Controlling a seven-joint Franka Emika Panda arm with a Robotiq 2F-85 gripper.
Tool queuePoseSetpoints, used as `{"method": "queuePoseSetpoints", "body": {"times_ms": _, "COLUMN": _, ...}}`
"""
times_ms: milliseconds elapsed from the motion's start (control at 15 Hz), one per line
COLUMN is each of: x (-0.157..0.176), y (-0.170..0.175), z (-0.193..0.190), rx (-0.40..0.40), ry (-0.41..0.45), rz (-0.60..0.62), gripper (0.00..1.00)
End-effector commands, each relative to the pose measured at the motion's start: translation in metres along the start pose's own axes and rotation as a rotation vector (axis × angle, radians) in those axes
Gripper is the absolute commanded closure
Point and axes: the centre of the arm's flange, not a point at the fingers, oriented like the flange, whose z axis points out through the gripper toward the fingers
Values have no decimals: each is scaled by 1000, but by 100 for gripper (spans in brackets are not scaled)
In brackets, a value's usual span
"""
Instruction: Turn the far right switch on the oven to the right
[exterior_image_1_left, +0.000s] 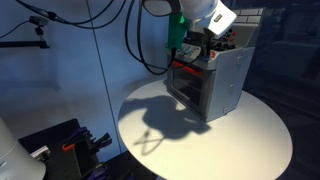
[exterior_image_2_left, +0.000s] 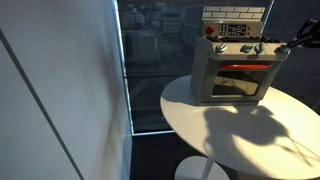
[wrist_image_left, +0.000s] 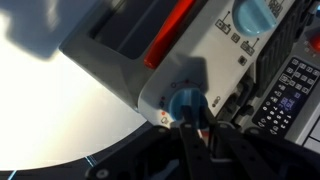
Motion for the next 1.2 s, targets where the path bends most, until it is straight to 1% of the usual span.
{"method": "queuePoseSetpoints", "body": {"times_ms": 0, "x": -1, "y": -21, "z": -26, "rx": 67, "ry": 23, "rz": -20, "gripper": 62}}
{"method": "queuePoseSetpoints", "body": {"times_ms": 67, "x": -1, "y": -21, "z": -27, "rx": 63, "ry": 18, "rz": -27, "gripper": 61}}
{"method": "queuePoseSetpoints", "body": {"times_ms": 133, "x": -1, "y": -24, "z": -31, "rx": 62, "ry": 16, "rz": -37, "gripper": 55}}
{"method": "queuePoseSetpoints", "body": {"times_ms": 333, "x": -2, "y": -35, "z": -48, "rx": 66, "ry": 6, "rz": -75, "gripper": 31}}
{"method": "queuePoseSetpoints", "body": {"times_ms": 400, "x": -3, "y": -40, "z": -54, "rx": 64, "ry": 0, "rz": -95, "gripper": 23}}
{"method": "queuePoseSetpoints", "body": {"times_ms": 533, "x": -5, "y": -46, "z": -64, "rx": 53, "ry": -22, "rz": -140, "gripper": 6}}
{"method": "queuePoseSetpoints", "body": {"times_ms": 600, "x": -6, "y": -49, "z": -68, "rx": 45, "ry": -36, "rz": -162, "gripper": 1}}
{"method": "queuePoseSetpoints", "body": {"times_ms": 800, "x": -9, "y": -53, "z": -78, "rx": 7, "ry": -92, "rz": -223, "gripper": 0}}
{"method": "queuePoseSetpoints", "body": {"times_ms": 1133, "x": -14, "y": -55, "z": -95, "rx": -83, "ry": -202, "rz": -308, "gripper": 0}}
